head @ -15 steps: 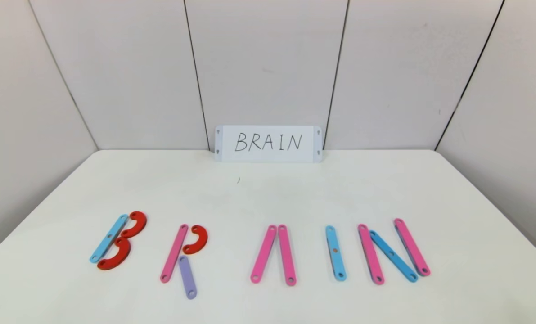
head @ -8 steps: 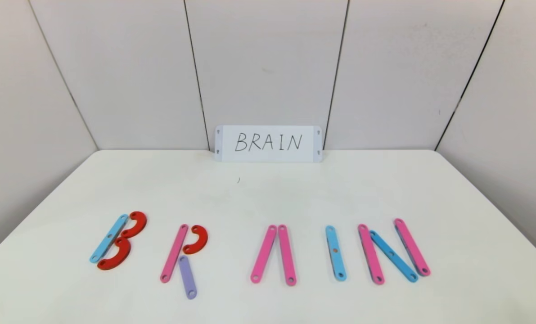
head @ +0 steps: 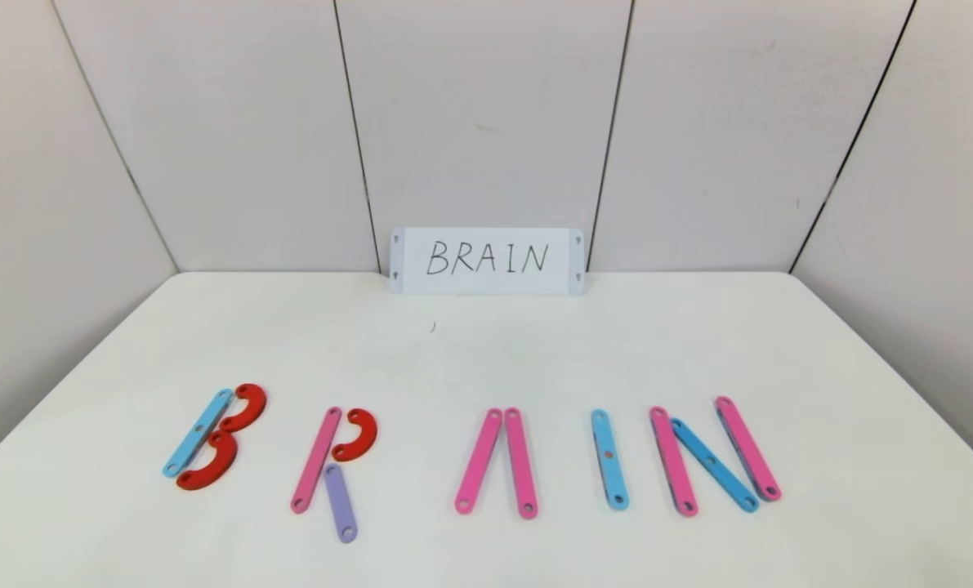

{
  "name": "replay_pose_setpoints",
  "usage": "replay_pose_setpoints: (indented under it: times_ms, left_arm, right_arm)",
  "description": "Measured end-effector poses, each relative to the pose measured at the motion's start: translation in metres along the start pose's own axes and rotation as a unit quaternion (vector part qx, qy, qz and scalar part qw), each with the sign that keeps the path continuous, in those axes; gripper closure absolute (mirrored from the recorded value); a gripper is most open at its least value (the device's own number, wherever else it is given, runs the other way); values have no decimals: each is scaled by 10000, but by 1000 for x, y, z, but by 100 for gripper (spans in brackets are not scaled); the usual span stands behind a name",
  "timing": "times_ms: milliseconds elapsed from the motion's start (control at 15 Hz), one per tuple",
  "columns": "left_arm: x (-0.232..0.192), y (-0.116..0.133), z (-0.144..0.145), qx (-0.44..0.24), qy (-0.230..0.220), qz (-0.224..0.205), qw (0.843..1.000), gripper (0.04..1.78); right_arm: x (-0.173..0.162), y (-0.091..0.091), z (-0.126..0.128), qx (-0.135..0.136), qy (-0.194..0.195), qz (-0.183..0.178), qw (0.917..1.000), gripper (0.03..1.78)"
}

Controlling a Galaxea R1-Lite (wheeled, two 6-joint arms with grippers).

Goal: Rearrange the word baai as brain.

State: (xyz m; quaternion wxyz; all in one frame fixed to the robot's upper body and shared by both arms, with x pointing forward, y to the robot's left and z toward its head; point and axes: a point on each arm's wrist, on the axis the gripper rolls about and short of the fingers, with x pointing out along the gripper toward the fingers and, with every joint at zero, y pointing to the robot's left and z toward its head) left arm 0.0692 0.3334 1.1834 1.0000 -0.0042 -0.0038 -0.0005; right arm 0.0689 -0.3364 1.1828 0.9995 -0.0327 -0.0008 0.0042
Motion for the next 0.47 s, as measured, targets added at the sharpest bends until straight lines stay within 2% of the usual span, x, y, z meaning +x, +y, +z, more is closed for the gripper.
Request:
replay_pose_setpoints:
  times_ms: [467]
  left_arm:
    - [0, 0, 0, -2, -2, -4, 10000, 8]
  right_arm:
    - [0, 0, 0, 7, 1, -22, 10000, 7]
